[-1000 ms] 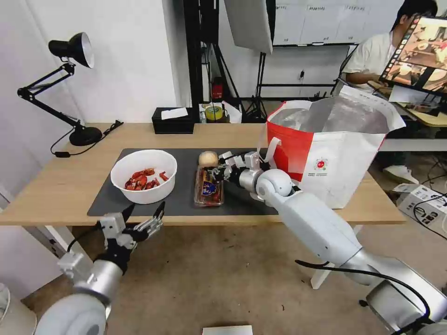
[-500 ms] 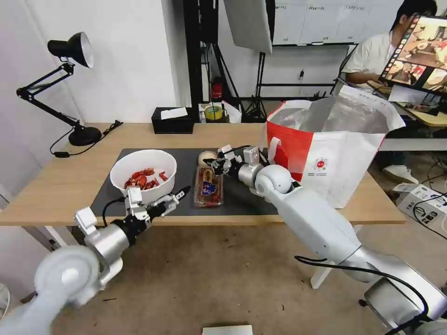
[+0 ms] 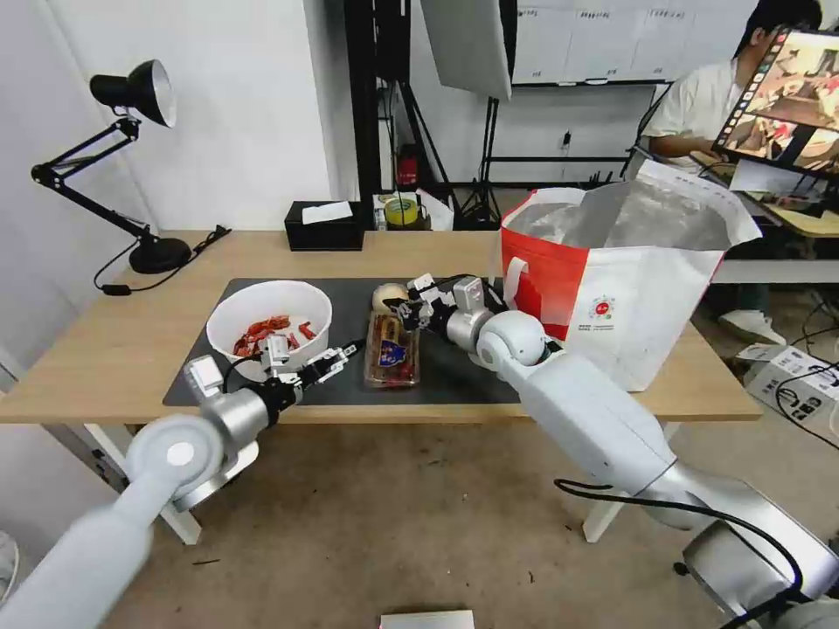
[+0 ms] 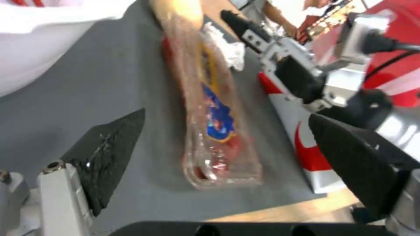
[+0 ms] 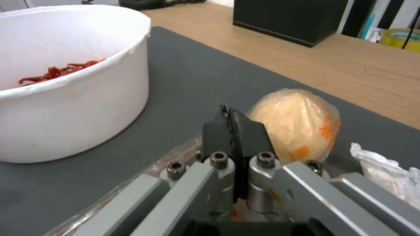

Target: Pick up the trash from the table and place it into the takeout bag.

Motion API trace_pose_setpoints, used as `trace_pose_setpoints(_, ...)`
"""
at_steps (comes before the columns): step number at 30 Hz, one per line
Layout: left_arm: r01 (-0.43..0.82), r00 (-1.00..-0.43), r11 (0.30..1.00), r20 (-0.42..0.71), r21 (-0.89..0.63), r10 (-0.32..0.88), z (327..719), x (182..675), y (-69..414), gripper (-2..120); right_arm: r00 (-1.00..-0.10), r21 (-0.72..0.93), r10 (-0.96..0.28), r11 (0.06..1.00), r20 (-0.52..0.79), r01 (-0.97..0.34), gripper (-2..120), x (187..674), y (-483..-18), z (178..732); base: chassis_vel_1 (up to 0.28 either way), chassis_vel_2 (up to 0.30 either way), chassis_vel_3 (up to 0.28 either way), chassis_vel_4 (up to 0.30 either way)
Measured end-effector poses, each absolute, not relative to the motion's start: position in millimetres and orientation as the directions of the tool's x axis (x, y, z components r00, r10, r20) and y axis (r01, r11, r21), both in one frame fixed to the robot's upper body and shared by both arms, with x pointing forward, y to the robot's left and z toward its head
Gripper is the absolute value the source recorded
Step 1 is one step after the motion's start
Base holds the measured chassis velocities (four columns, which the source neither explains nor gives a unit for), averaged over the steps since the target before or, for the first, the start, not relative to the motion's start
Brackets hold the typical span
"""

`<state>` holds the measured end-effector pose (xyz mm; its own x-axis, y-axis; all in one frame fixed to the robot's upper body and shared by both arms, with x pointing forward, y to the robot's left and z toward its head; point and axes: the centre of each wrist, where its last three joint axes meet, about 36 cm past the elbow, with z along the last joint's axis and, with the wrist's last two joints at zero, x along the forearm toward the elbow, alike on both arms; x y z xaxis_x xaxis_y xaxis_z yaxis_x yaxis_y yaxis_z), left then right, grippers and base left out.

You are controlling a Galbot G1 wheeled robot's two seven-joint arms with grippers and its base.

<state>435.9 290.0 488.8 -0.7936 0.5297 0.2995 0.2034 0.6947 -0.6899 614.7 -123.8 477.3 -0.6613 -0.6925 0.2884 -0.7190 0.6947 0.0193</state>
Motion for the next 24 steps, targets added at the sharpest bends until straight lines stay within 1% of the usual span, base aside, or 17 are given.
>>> trace_pose_setpoints(10,0.189,-0.791,0.699,0.315,-0.690,0.525,481,445,279,100,-0.654,0.034,-0.676,0.703,0.339,-0.710,0,619,-124,465,0.000,0.000,0.000,0.000)
trace_pose_setpoints(15,0.187,-0.792,0.699,0.315,-0.690,0.523,481,446,277,100,-0.653,0.035,-0.675,0.704,0.344,-0.709,0,620,-124,464,0.000,0.000,0.000,0.000)
trace_pose_setpoints(24,0.174,-0.798,0.722,0.334,-0.670,0.502,480,456,271,100,-0.641,0.040,-0.676,0.699,0.363,-0.714,0,618,-125,460,0.000,0.000,0.000,0.000)
